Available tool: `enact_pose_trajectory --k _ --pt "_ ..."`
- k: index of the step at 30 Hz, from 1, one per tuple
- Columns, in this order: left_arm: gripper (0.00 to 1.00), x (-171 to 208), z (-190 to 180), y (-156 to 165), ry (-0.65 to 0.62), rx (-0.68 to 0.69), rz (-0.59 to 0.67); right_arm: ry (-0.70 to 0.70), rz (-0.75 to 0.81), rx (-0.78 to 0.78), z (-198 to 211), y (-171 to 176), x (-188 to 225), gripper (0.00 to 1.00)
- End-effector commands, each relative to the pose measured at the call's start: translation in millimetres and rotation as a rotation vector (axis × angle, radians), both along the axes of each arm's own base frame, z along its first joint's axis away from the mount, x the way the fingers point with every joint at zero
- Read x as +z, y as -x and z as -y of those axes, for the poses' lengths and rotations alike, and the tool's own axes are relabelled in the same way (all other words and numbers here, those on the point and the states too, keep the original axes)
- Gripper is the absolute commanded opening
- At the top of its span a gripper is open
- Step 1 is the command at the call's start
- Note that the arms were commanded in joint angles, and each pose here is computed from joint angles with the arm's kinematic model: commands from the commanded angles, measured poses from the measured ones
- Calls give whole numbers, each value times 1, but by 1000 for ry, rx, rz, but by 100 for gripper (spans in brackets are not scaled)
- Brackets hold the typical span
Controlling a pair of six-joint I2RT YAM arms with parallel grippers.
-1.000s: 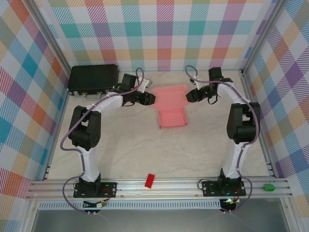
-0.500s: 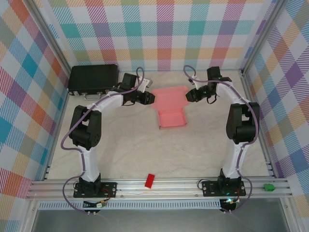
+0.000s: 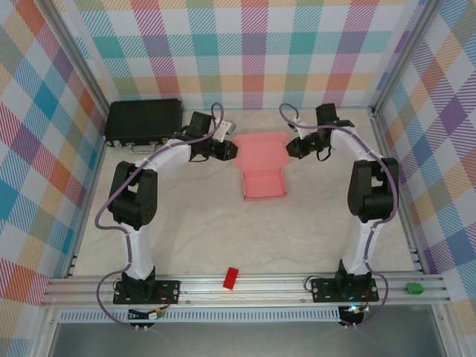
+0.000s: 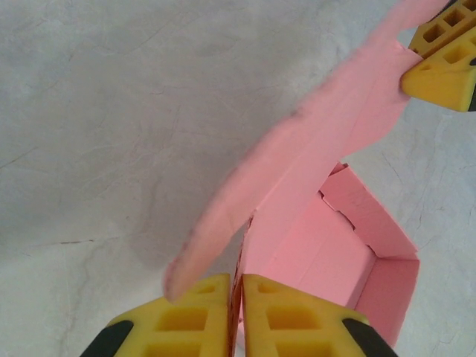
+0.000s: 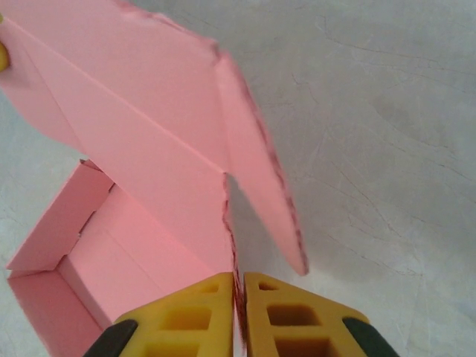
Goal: Fold the paper box
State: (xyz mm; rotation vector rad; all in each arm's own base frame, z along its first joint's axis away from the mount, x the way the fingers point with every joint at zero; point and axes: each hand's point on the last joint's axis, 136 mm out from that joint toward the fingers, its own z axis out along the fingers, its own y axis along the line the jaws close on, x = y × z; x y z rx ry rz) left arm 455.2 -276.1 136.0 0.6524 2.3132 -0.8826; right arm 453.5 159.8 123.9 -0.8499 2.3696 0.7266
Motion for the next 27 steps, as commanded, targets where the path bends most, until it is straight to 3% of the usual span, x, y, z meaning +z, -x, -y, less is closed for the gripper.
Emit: enact_pose_trajectory --k 1,8,27 --pt "11 5 3 -1 -29 0 11 -2 70 -35 -3 0 25 10" --pt "3 8 5 -9 -52 60 28 26 88 -181 2 -3 36 8" --pt "2 23 9 -42 -52 271 213 82 265 -547 -3 -14 40 8"
